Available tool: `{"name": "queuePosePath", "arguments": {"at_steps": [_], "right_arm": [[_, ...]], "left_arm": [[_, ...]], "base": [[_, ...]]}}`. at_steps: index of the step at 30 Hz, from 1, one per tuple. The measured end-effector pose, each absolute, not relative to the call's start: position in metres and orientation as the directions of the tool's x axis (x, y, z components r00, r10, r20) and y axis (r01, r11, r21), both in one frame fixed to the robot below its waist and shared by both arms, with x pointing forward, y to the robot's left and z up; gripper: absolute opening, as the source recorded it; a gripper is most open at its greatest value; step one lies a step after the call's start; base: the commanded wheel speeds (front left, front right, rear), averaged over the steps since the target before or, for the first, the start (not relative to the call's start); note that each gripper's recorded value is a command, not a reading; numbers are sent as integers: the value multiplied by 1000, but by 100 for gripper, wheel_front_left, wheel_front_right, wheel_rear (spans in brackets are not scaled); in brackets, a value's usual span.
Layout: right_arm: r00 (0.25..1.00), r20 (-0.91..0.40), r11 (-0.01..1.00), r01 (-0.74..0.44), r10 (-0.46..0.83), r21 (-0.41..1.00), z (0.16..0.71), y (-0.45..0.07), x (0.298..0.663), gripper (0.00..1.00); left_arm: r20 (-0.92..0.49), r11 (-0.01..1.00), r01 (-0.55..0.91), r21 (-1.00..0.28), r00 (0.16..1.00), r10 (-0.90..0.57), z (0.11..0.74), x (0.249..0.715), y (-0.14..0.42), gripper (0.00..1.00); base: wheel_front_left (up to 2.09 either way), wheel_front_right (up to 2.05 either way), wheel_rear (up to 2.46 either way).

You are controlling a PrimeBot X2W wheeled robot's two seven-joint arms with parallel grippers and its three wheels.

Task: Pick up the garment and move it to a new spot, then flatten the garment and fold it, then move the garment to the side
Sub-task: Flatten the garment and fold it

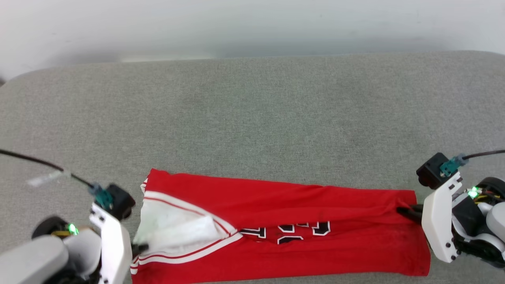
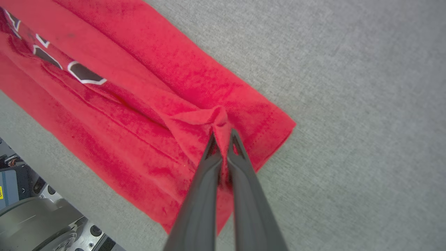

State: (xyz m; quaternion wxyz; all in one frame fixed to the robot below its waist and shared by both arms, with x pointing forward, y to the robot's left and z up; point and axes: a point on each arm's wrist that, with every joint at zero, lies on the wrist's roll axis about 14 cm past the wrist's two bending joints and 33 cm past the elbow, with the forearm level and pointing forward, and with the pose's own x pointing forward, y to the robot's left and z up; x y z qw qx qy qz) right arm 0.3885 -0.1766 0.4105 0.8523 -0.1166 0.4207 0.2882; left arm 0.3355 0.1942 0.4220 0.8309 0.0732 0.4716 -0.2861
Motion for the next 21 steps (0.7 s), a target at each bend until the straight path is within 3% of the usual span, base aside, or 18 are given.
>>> {"name": "queuePosePath", "arguments": {"at_steps": [7, 8, 9, 10, 14, 18, 21], "right_arm": [[438, -812, 818, -570, 385, 81, 385, -176, 375, 0], [439, -812, 820, -566, 385, 83, 383, -176, 374, 13], [445, -808, 822, -564, 386, 81, 384, -176, 376, 47], [465, -797, 821, -567, 386, 67, 387, -176, 379, 100], [541, -733, 823, -567, 412, 44, 408, -172, 392, 100], [646, -626, 834, -552, 438, 14, 444, -173, 411, 100], [711, -538, 849, -528, 453, 19, 467, -174, 421, 100]], "left_arm": [[-843, 836, 498, -228, 329, -426, 386, 314, 187, 0], [-835, 837, 496, -233, 338, -433, 385, 316, 184, 46], [-826, 840, 492, -227, 359, -433, 386, 319, 184, 100], [-816, 844, 490, -219, 383, -434, 388, 324, 184, 100], [-770, 852, 503, -148, 482, -419, 403, 339, 191, 100], [-589, 879, 476, -32, 701, -401, 447, 377, 195, 100], [-446, 902, 426, 62, 821, -357, 474, 396, 202, 100]], "base": [[0, 0, 0], [0, 0, 0], [0, 0, 0], [0, 0, 0], [0, 0, 0], [0, 0, 0], [0, 0, 0]]}}
